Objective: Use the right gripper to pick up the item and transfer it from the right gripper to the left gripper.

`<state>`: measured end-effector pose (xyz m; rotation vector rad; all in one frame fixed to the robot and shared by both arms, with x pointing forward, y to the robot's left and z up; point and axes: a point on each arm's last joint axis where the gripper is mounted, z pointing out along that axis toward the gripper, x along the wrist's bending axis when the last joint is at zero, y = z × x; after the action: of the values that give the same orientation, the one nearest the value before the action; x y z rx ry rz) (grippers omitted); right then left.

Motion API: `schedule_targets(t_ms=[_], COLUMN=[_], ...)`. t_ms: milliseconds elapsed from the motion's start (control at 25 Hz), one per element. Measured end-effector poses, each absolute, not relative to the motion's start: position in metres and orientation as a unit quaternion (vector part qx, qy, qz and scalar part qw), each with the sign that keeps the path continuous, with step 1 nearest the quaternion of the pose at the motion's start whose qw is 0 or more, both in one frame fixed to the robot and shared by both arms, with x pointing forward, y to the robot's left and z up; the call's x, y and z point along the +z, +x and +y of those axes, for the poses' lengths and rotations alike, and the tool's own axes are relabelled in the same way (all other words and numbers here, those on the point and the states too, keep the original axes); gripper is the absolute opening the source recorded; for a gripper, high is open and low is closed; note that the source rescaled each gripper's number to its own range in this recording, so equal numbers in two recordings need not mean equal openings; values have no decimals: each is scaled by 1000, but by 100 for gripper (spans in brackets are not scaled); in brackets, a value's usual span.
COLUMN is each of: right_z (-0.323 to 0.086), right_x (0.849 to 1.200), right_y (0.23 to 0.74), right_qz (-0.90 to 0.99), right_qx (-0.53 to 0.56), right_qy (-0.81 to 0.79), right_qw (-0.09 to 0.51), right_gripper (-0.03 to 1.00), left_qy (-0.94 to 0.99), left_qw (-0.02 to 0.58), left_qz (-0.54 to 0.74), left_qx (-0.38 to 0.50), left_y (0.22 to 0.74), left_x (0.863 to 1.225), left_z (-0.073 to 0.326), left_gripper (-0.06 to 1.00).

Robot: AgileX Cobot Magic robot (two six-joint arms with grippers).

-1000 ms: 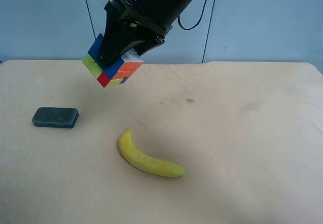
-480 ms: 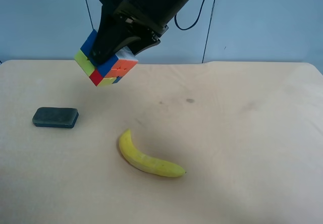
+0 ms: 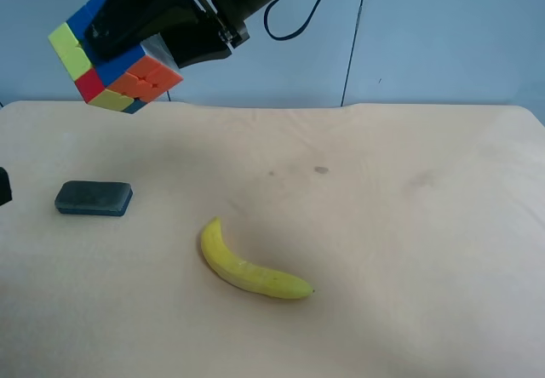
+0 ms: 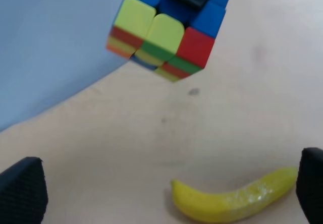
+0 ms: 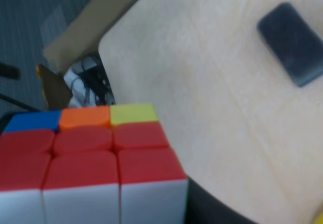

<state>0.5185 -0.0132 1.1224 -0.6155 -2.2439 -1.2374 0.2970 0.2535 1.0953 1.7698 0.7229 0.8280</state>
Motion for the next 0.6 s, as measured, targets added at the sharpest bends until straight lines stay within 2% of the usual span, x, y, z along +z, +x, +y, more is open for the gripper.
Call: schedule_targets(t_ms=[360,600], right_z=[0,18], right_x=[1126,1111], right_y=[508,503], right_qz=[-813,-804], right_qx=[-471,-468], right_qy=[-204,-197], right_qw=[274,308], right_gripper=[0,0], left_qy=[735,738], left_qw=[527,533], left_qz=[283,287], left_qx=[319,299], left_y=[327,352], left_x=[1096,1091], left_z=[244,237], left_gripper=[100,100])
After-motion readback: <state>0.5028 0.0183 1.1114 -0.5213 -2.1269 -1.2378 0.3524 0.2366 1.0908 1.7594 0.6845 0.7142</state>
